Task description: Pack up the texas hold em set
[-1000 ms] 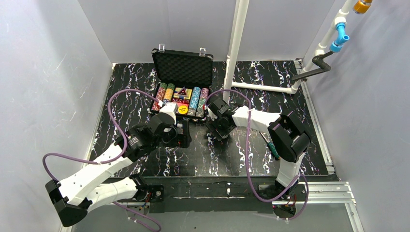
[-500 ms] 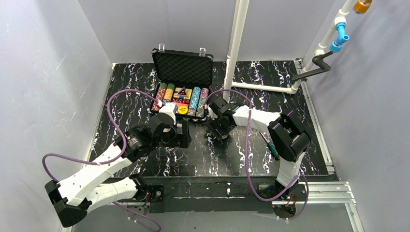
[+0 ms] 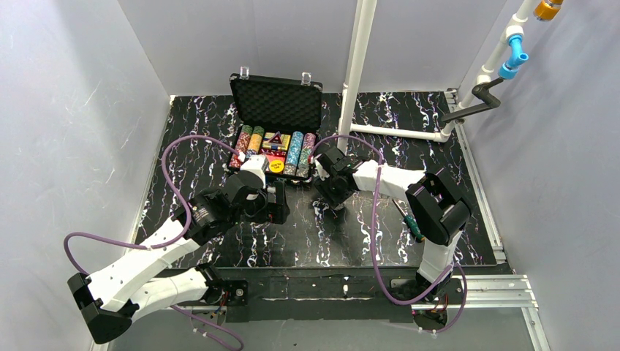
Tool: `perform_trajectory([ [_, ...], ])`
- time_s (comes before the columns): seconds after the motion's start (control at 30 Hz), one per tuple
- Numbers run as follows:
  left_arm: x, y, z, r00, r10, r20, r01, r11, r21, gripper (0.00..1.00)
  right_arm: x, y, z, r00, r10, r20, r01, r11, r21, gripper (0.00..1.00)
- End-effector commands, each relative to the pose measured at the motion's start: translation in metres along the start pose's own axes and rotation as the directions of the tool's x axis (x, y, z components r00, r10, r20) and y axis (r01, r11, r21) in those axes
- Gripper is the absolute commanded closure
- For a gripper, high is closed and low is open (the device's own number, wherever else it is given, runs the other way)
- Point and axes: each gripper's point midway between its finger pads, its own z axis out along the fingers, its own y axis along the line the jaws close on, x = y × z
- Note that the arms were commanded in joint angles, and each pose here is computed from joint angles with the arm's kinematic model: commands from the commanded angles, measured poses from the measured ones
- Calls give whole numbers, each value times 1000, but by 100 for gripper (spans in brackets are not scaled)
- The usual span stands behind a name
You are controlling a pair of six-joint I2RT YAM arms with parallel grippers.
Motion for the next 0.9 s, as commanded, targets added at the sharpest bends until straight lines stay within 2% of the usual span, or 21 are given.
perform_trajectory([
  [0.0,-2,0,-3,1000,-12,7,12,1000,6,4,26,-3,12,994,48,-96,-47,999,14,42],
  [0.17,-2,-1,-4,1000,-19,8,19,1000,9,4,21,-1,3,996,60,-70,-60,998,8,31],
  [0.23,-1,0,-4,1000,-21,8,21,1000,9,4,23,-1,2,995,64,-72,-64,998,12,31],
  [0.87,-3,-4,-3,1000,-16,3,16,1000,20,4,41,2,2,981,69,-180,-59,996,60,38],
])
